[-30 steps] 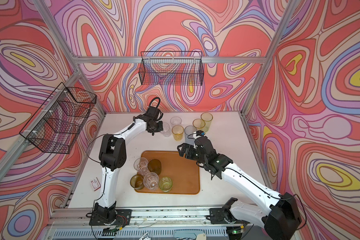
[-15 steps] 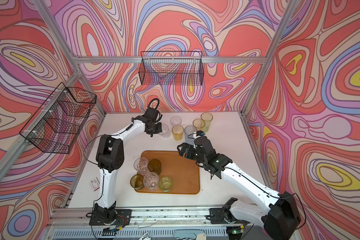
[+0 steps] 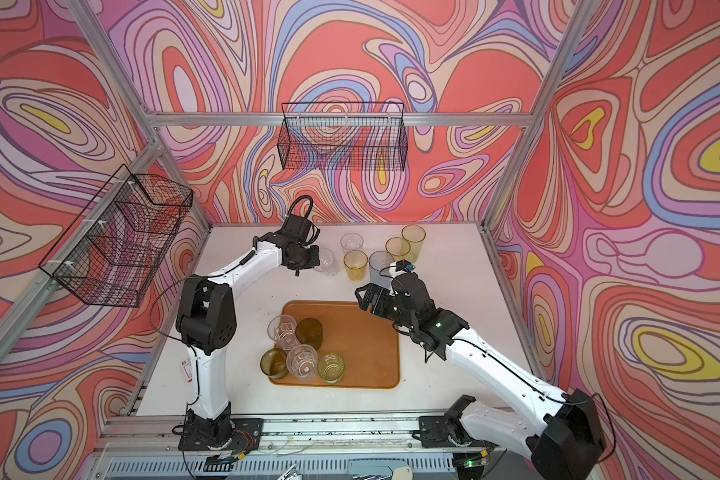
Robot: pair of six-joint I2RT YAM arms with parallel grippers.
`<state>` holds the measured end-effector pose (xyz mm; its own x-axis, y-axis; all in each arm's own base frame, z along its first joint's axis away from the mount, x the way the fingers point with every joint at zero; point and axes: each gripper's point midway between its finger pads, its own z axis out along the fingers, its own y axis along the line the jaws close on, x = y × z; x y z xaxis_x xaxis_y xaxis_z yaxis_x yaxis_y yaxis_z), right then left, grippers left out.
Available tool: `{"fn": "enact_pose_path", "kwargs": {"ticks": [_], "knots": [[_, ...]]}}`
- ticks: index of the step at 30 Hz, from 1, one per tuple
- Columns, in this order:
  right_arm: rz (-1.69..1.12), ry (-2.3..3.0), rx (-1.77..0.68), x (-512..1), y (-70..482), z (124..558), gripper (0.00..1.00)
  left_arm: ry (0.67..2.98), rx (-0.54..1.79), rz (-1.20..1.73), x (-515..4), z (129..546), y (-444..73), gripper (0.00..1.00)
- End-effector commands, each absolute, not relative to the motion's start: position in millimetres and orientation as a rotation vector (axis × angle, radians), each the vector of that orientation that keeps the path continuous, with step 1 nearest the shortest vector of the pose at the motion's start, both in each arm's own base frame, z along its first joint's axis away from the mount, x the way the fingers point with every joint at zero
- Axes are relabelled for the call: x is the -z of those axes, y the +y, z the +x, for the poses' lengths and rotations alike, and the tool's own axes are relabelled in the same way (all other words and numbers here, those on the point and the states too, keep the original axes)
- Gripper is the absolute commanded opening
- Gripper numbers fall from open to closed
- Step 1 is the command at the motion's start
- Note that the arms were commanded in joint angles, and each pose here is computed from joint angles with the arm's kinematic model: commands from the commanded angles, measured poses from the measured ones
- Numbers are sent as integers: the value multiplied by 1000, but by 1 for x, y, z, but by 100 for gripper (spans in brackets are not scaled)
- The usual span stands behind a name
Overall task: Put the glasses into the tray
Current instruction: 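Lower the left gripper onto the clear glass rim and close, then lift the clear glass with the left gripper and carry it over the tray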
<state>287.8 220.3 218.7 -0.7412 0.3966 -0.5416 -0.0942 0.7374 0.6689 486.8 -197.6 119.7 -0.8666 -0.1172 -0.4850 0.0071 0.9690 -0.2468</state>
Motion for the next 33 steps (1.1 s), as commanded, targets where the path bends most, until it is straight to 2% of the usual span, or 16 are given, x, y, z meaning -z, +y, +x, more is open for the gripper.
{"fn": "enact_pose_path", "kwargs": {"ticks": [1, 14, 33], "knots": [[206, 2205, -921, -231, 220, 290, 98, 2547, 380, -84, -147, 482, -194, 0], [202, 2170, -962, -227, 215, 279, 98, 2546, 402, -94, -163, 452, -191, 0], [156, 2149, -908, -220, 207, 276, 98, 2514, 309, 42, -209, 381, -205, 0]]}}
